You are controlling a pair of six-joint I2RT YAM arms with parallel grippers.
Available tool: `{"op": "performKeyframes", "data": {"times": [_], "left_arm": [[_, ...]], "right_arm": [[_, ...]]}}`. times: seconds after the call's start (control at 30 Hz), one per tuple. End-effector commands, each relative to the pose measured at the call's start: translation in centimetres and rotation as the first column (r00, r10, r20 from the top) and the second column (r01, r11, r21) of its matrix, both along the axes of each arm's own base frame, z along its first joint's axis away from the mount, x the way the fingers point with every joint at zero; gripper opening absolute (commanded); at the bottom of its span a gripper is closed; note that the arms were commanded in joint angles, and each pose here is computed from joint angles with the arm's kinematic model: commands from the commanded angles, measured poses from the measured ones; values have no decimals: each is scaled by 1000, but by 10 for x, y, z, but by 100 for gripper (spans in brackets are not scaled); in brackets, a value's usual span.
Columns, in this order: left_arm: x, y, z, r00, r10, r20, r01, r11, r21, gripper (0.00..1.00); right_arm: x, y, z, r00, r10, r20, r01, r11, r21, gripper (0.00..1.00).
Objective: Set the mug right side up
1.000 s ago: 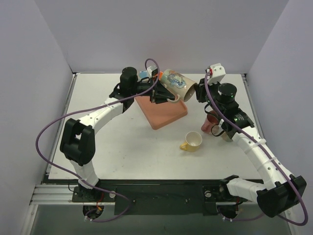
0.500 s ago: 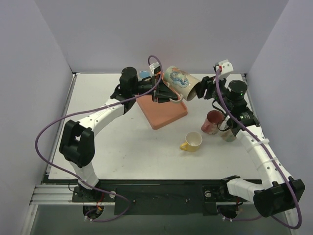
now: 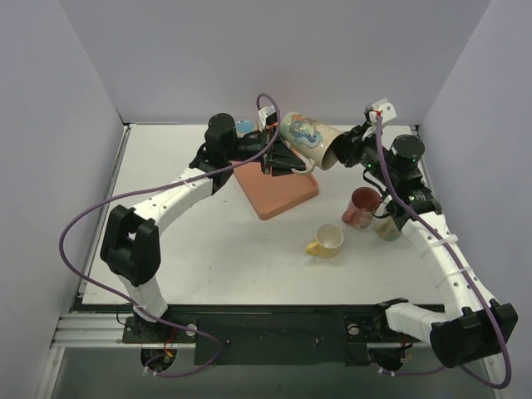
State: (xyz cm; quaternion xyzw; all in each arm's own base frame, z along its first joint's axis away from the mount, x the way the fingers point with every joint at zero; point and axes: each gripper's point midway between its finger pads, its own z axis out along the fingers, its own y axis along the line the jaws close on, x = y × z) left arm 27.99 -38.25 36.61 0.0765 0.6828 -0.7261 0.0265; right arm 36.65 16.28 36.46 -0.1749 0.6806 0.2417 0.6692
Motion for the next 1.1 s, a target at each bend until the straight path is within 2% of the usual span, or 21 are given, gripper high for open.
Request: {"op": "performKeyframes", "data": {"times": [0.0,0.1,0.13,0.17,0.2,0.33,0.37,0.47,0.5,0.73,0.93,1.07], "left_arm": [[-33,9,58,965,-44,258,78,989,-123,0],[-22,12,47,975,-10,223,33,994,-103,0],[-16,12,39,980,8,197,9,996,-87,2],[-8,16,35,982,31,186,-17,997,-80,7],[-2,17,26,986,53,160,-44,997,-62,20],[31,34,-6,981,159,108,-162,987,16,41],[38,40,-13,975,182,131,-188,982,32,43],[49,51,-37,969,215,122,-228,968,108,47],[51,53,-39,962,218,164,-238,965,113,48],[61,64,-61,954,227,195,-268,938,218,48],[70,82,-65,917,226,330,-318,912,260,48],[70,86,-69,916,217,337,-316,908,274,48]], "right_arm": [[-12,7,54,991,22,130,-36,994,104,0],[-14,-6,43,996,-52,74,44,994,96,0],[-15,-11,31,997,-73,17,71,995,71,0],[-15,-19,27,993,-118,-6,118,991,62,0],[-18,-23,14,988,-139,-64,141,989,35,0],[-31,-40,-18,955,-224,-195,227,974,-8,0],[-37,-42,-23,949,-229,-217,234,972,-6,0],[-47,-48,-40,933,-252,-257,257,966,-14,0],[-50,-49,-44,927,-257,-272,262,965,-20,0],[-54,-64,-49,885,-331,-328,320,943,-88,0],[-83,-89,-50,832,-393,-391,315,916,-250,0],[-105,-103,-75,768,-437,-468,304,892,-334,0]]}}
